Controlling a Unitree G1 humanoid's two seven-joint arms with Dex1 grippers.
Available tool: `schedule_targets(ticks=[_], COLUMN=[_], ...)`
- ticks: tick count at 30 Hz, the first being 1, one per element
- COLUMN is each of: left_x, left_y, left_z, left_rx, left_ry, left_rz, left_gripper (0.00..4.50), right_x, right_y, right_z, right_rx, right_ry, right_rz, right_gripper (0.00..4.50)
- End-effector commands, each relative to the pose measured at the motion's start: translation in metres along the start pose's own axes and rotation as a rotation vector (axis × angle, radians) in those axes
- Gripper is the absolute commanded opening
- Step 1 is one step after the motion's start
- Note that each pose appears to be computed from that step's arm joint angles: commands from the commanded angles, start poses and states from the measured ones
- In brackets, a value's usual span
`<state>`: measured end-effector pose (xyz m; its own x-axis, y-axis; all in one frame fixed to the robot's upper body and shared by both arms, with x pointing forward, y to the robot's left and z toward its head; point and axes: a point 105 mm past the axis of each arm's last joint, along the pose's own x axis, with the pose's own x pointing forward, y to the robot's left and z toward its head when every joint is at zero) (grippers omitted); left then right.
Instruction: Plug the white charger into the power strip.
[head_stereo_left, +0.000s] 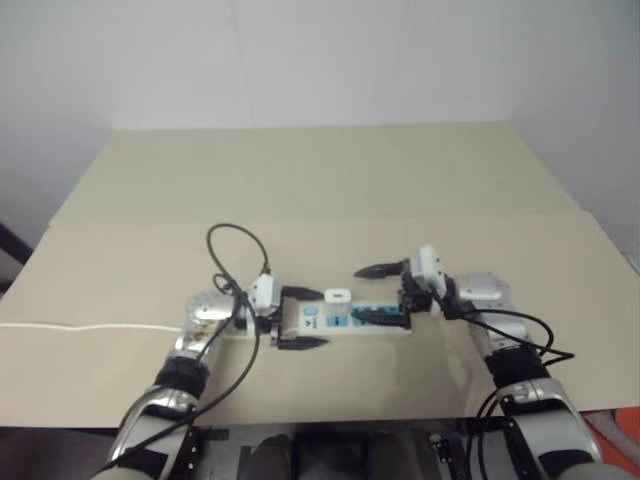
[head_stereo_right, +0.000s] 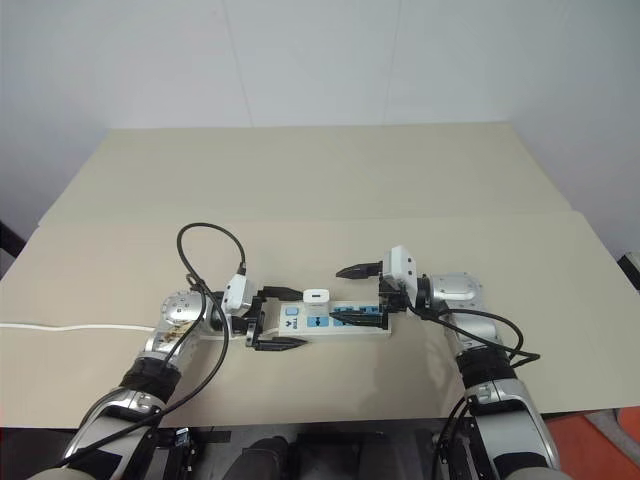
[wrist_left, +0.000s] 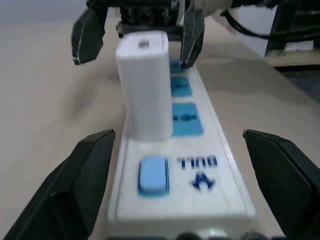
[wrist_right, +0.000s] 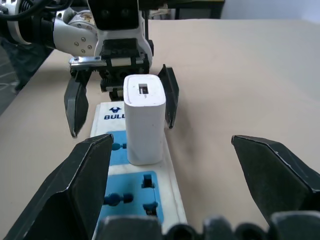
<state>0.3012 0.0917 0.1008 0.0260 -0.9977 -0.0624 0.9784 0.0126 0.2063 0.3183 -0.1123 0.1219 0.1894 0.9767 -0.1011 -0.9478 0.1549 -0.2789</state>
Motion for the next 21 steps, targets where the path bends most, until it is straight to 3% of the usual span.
schedule_targets(ticks=[1, 5, 7, 10, 12, 14, 21], left_x=[-0.020, -0.047, -0.059, -0.083, -0.104, -0.119, -0.127], left_y=[0.005, 0.012, 0.019, 0.030, 0.031, 0.036, 0.030], left_z=[0.041, 0.070, 0.068, 0.039, 0.024, 0.025, 0.034], left_rx=[-0.022, -0.075, -0.064, 0.005, 0.036, 0.037, 0.040], left_ry=[-0.134, -0.245, -0.206, 0.030, 0.153, 0.155, 0.153], left_rz=[0.008, 0.063, 0.124, 0.236, 0.268, 0.323, 0.290], left_gripper=[4.49, 4.49, 4.49, 4.49, 4.49, 4.49, 4.49], right_x=[-0.019, -0.050, -0.064, -0.088, -0.110, -0.132, -0.170], right_y=[-0.002, 0.008, 0.011, 0.014, 0.017, 0.020, 0.021], right_z=[0.024, 0.028, 0.026, 0.025, 0.018, 0.009, 0.042], right_rx=[-0.068, -0.072, -0.062, -0.031, -0.010, -0.015, -0.072], right_ry=[-0.054, -0.025, 0.016, 0.078, 0.209, 0.373, 0.436], right_rz=[-0.045, -0.077, -0.095, -0.131, -0.151, -0.167, -0.233], right_gripper=[4.50, 4.50, 4.50, 4.50, 4.50, 4.50, 4.50])
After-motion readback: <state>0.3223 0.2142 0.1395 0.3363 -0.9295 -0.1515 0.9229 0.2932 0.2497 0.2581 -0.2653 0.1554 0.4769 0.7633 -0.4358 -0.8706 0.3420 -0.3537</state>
